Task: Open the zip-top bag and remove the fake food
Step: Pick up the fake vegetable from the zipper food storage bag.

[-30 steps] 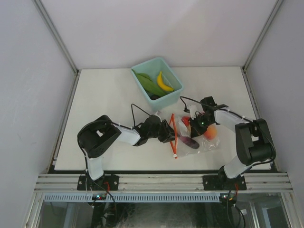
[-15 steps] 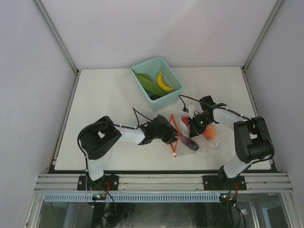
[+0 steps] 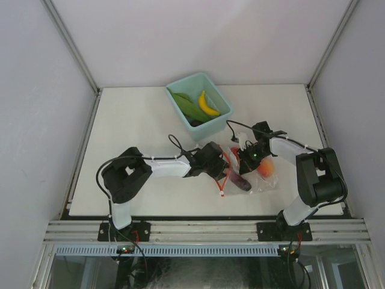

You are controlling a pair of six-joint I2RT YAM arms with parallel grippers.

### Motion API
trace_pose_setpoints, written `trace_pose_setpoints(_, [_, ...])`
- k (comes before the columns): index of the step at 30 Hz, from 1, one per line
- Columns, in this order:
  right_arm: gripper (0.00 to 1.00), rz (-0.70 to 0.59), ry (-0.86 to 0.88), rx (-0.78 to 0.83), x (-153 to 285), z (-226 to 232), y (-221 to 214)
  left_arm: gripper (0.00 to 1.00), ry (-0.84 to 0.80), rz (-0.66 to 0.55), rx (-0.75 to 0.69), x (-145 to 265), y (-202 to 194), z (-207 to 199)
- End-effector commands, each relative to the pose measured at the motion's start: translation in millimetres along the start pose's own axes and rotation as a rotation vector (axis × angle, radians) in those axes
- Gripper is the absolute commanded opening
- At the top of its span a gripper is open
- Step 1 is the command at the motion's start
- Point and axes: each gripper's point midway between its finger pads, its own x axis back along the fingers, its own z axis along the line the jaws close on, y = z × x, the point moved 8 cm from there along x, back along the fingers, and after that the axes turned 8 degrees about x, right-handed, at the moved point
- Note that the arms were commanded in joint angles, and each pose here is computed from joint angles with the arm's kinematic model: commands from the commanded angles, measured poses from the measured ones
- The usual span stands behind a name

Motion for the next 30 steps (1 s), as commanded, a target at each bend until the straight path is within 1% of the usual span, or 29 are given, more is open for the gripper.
trace_pose_setpoints(1, [0.02,-0.037,0.017,0.024,2,2,13,0.47,0.059,-0.033,0.037,3,-11,-15])
trace_pose_setpoints(11, [0.01,-0.034,0.027,0.021,1,2,15,0.47,0.086,-0.014,0.063,-6,-19,-15])
trace_pose_setpoints(17, [0.01,-0.034,0.031,0.019,1,2,15,0.48,0.124,-0.016,0.044,-15,-21,-6])
trace_pose_setpoints(20, [0.02,-0.035,0.033,0.019,1,2,16,0.47,0.143,-0.015,0.031,-19,-22,-3])
trace_pose_setpoints(22, [0.02,-0.035,0.034,0.017,2,3,16,0.43,0.146,-0.019,0.023,-20,-22,-3])
trace_pose_setpoints(24, [0.02,-0.038,0.038,0.016,2,4,16,0.34,0.131,-0.034,0.012,-16,-21,-6])
trace_pose_setpoints(26, [0.02,-0.049,0.042,0.019,4,4,17,0.27,0.109,-0.050,0.002,-12,-19,-9])
trace_pose_setpoints(30, [0.07,-0.072,0.041,0.015,10,4,18,0.18,0.055,-0.090,-0.025,2,-13,-18])
